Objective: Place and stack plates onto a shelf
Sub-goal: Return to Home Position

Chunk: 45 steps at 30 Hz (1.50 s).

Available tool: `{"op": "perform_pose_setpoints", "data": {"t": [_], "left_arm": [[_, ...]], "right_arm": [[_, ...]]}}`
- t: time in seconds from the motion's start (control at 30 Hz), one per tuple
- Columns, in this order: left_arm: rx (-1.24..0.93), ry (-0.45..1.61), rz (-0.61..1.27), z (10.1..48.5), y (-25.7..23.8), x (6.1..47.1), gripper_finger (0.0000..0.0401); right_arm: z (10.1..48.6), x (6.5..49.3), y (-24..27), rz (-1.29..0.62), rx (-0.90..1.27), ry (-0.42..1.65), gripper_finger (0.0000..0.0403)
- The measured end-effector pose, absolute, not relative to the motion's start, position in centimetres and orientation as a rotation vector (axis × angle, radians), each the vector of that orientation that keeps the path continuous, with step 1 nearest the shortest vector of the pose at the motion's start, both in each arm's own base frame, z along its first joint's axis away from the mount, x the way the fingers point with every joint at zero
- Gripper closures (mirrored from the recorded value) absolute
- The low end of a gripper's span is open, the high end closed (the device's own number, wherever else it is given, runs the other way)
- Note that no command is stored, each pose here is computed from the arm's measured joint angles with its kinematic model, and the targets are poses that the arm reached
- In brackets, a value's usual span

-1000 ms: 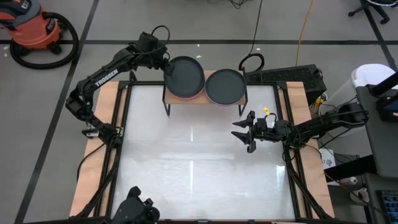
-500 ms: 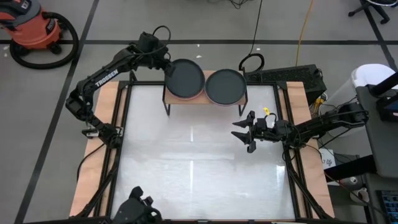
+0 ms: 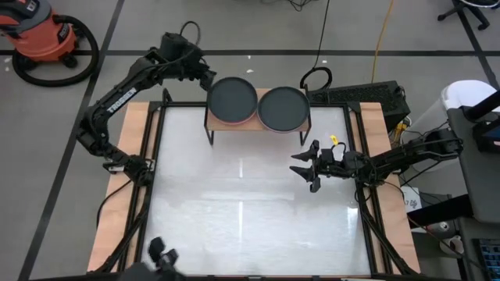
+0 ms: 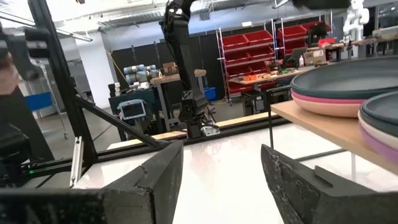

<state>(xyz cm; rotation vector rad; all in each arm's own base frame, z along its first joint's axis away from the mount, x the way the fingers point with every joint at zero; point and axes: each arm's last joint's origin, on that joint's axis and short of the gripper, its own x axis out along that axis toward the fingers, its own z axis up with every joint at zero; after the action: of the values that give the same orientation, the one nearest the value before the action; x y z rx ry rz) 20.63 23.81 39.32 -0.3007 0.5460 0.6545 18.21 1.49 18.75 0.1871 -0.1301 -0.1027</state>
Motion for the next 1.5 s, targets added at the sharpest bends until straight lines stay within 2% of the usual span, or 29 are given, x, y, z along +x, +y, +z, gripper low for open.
{"op": "perform_pose_setpoints", "data": {"t": [0.2, 0.4, 0.63, 0.87, 1.0, 1.3, 1.5], "left_arm": [[-0.158, 0.402, 0.667, 43.3, 20.1, 17.0, 0.0201], [-0.041, 0.219, 0.607, 43.8, 16.0, 14.4, 0.0201], [0.024, 0.094, 0.441, 40.5, 12.2, 13.9, 0.0211], [0.07, 0.033, 0.339, 36.8, 9.7, 13.9, 0.0284], [0.091, 0.024, 0.302, 35.6, 8.3, 13.0, 0.0317], [0.126, -0.062, 0.234, 32.7, 4.8, 9.6, 0.0323], [0.144, -0.107, 0.203, 30.1, 3.5, 7.9, 0.0323]], "right_arm": [[18.8, 18.1, 1.9, -0.036, 0.209, -0.13, 0.0206], [20.3, 17.3, 2.0, 0.009, 0.211, -0.217, 0.0206], [22.1, 16.2, 1.1, -0.041, 0.142, -0.263, 0.0206], [24.9, 15.7, 0.6, -0.091, 0.054, 0.043, 0.0206], [26.2, 14.9, 0.5, -0.097, 0.041, 0.117, 0.0206], [26.5, 13.0, 0.3, -0.145, 0.015, 0.077, 0.0212], [25.7, 11.7, 0.2, -0.144, -0.033, 0.01, 0.0263]]}}
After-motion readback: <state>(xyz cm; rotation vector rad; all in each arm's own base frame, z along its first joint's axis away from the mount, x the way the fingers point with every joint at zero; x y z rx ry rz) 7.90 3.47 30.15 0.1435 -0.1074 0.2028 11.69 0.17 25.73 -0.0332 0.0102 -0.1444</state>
